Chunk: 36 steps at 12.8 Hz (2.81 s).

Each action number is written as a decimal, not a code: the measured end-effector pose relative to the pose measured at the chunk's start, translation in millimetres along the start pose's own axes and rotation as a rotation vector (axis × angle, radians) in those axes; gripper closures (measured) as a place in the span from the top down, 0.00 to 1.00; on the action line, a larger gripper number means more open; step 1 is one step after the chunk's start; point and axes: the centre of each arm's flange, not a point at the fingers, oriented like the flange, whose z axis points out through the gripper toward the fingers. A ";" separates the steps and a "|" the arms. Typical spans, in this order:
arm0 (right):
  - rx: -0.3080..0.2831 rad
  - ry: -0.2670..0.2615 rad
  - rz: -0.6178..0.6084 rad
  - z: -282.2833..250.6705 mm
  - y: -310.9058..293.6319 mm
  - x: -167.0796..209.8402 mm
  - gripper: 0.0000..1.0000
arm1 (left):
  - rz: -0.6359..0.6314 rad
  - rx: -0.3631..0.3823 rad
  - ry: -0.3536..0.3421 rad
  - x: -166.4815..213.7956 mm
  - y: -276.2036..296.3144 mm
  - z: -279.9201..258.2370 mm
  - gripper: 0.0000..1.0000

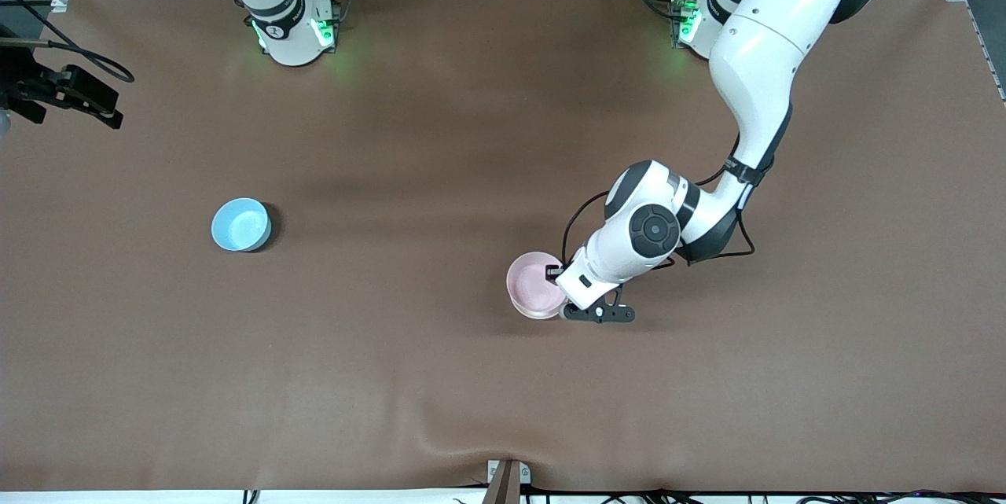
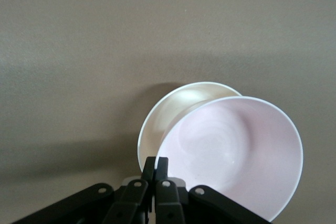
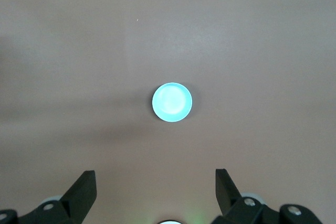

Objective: Stack pink and blue bowls on white bowl
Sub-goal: 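Carry the pink bowl with the left gripper over the white bowl, then lower the pink bowl into the white bowl and open the left gripper, then withdraw the left gripper while the right gripper reaches the blue bowl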

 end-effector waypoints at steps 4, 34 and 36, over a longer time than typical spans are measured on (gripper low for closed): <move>0.000 0.000 0.000 0.0 0.1 0.0 1.00 | -0.003 0.000 -0.009 -0.8 -2.1 11.5 0.30; 0.053 -0.164 -0.054 389.4 38.7 60.5 1.00 | -0.316 0.286 0.031 -110.7 -230.9 -486.1 1.00; 0.064 -0.166 -0.060 405.3 67.9 59.3 0.98 | -0.307 0.288 0.027 -113.8 -226.0 -484.2 1.00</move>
